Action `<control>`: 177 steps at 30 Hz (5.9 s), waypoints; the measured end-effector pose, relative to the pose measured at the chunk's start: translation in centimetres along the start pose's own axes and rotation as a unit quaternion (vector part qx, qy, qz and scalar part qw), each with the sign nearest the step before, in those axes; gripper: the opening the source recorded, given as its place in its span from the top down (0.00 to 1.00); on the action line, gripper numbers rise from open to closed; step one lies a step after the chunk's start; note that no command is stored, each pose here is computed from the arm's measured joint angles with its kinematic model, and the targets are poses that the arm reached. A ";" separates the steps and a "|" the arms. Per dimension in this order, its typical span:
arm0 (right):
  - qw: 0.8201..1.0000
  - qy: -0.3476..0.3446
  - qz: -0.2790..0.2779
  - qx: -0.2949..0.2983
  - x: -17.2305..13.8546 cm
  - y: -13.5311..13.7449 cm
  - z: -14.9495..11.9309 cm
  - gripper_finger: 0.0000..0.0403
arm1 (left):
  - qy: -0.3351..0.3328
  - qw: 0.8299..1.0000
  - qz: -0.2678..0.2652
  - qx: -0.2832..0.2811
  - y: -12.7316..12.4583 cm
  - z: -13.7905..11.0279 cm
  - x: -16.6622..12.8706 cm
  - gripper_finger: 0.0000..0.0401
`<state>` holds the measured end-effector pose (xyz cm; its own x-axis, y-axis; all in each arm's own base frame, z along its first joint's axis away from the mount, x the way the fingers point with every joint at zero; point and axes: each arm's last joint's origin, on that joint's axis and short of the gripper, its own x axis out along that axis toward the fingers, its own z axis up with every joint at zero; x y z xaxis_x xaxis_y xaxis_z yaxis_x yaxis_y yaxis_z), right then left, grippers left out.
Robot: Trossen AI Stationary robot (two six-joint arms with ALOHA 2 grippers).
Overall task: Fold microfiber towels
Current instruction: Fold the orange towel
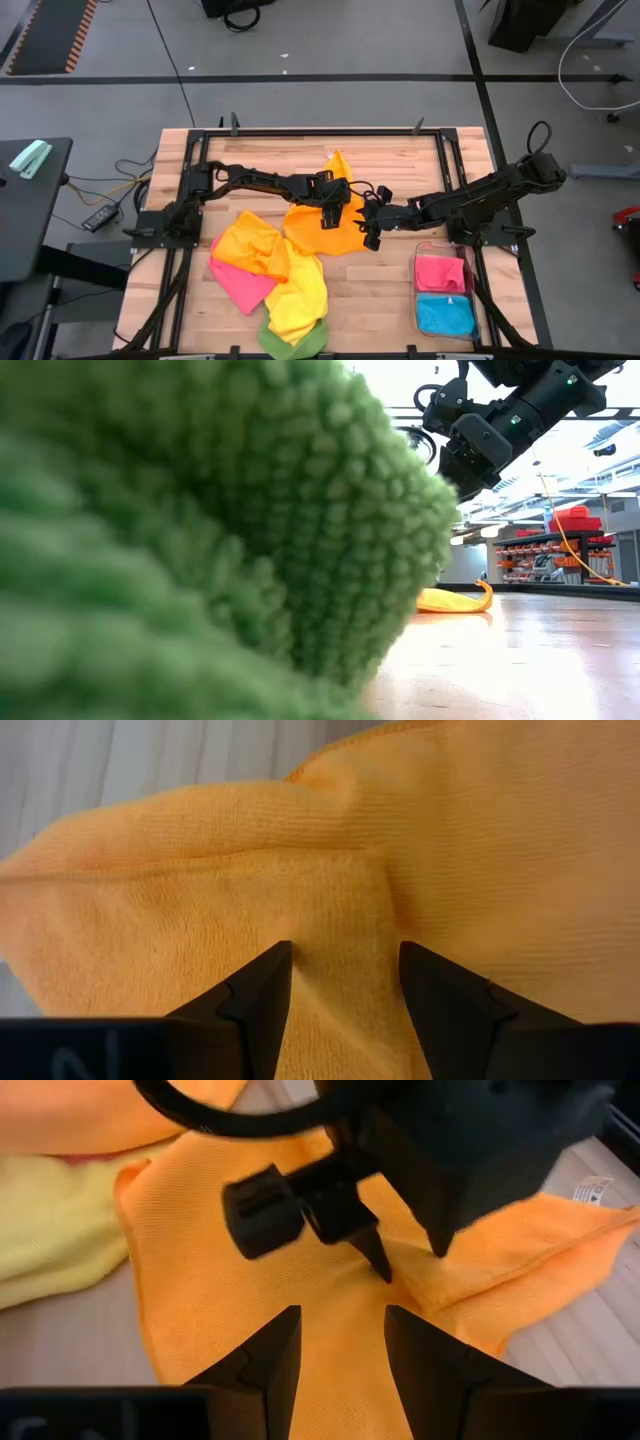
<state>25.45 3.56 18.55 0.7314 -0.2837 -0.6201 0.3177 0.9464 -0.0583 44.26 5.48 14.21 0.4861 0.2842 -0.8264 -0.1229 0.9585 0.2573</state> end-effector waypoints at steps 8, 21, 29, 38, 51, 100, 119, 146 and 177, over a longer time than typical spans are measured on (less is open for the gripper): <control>1.000 -0.001 0.009 0.002 0.0 0.1 0.1 0.62 | 0.005 0.999 0.029 0.016 0.0 -0.2 0.5 0.53; 1.000 -0.001 0.009 0.000 0.0 0.1 0.0 0.62 | -0.002 0.998 0.058 0.040 0.5 0.4 -0.7 0.69; 1.000 0.000 0.009 -0.001 0.0 0.1 0.0 0.62 | 0.038 0.985 0.142 0.089 1.5 0.3 -3.0 0.97; 1.000 0.002 0.008 0.003 0.0 0.1 0.0 0.62 | 0.147 0.947 0.254 0.127 3.0 -1.3 -4.5 0.97; 1.000 -0.002 0.010 0.007 0.0 0.1 0.1 0.62 | 0.297 0.914 0.273 0.050 8.0 -5.2 -5.6 0.93; 0.997 0.019 0.072 0.000 -0.1 0.6 -0.1 0.62 | 0.157 0.950 -0.172 0.207 -10.6 -3.1 -10.4 0.57; 0.997 0.018 0.072 0.005 -0.1 0.6 -0.1 0.62 | 0.214 0.933 -0.182 0.223 -11.9 -4.6 -7.7 0.57; 0.997 0.017 0.073 0.004 -0.1 0.6 -0.1 0.62 | 0.244 0.927 -0.147 0.242 -12.2 -5.2 -8.2 0.57; 0.996 0.022 0.071 -0.042 0.7 -0.3 -4.5 0.61 | 0.265 0.921 -0.145 0.246 -12.6 -5.7 -8.8 0.91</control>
<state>23.12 3.82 14.60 0.7380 -0.1405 -0.6600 0.1595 0.9867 -0.0318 36.63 -8.96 15.39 -0.0709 0.1139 -0.9910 0.4156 0.9065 0.0745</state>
